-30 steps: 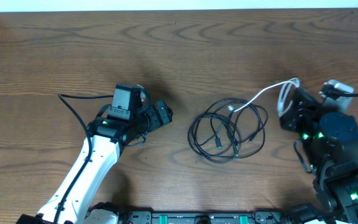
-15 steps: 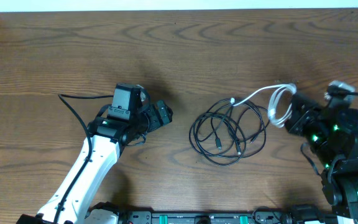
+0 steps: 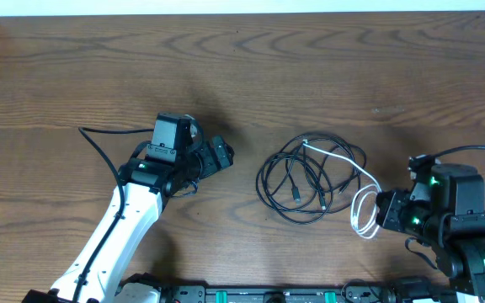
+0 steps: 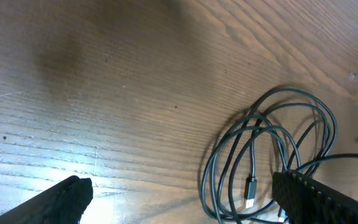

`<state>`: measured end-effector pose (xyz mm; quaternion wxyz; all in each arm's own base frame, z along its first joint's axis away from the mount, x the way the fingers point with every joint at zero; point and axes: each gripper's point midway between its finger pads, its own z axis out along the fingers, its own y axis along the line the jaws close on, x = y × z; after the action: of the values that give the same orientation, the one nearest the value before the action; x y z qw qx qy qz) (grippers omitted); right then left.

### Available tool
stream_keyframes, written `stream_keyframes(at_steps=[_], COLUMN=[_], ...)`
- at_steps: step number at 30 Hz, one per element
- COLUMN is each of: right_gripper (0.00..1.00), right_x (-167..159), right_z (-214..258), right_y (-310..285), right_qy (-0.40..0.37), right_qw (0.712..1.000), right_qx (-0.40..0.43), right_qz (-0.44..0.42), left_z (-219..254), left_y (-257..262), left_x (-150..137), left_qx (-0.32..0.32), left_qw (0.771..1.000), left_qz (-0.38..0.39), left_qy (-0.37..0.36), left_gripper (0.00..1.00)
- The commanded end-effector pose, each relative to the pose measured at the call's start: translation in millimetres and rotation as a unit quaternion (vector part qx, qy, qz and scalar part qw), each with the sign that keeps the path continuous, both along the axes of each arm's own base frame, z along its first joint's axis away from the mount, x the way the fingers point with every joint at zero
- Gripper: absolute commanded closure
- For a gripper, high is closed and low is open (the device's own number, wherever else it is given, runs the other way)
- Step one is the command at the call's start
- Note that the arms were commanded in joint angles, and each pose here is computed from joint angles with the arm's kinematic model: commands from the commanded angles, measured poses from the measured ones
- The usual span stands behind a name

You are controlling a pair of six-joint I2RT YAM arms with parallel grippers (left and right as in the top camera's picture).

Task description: Untangle cables

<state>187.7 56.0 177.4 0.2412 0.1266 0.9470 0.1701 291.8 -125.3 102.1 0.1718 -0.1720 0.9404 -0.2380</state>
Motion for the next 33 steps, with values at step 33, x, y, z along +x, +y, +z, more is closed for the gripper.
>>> stream_keyframes(at_steps=[33], right_gripper=[0.99], right_x=[98.7], right_z=[117.1], right_y=[-26.9], right_qy=[-0.291], right_qw=[0.947], right_qx=[0.020], right_qz=[-0.131], left_z=[5.6], left_y=[2.5], left_x=[2.8], left_qx=[0.004], left_qw=[1.000], left_qz=[0.002], left_qy=[-0.010], left_gripper=[0.02])
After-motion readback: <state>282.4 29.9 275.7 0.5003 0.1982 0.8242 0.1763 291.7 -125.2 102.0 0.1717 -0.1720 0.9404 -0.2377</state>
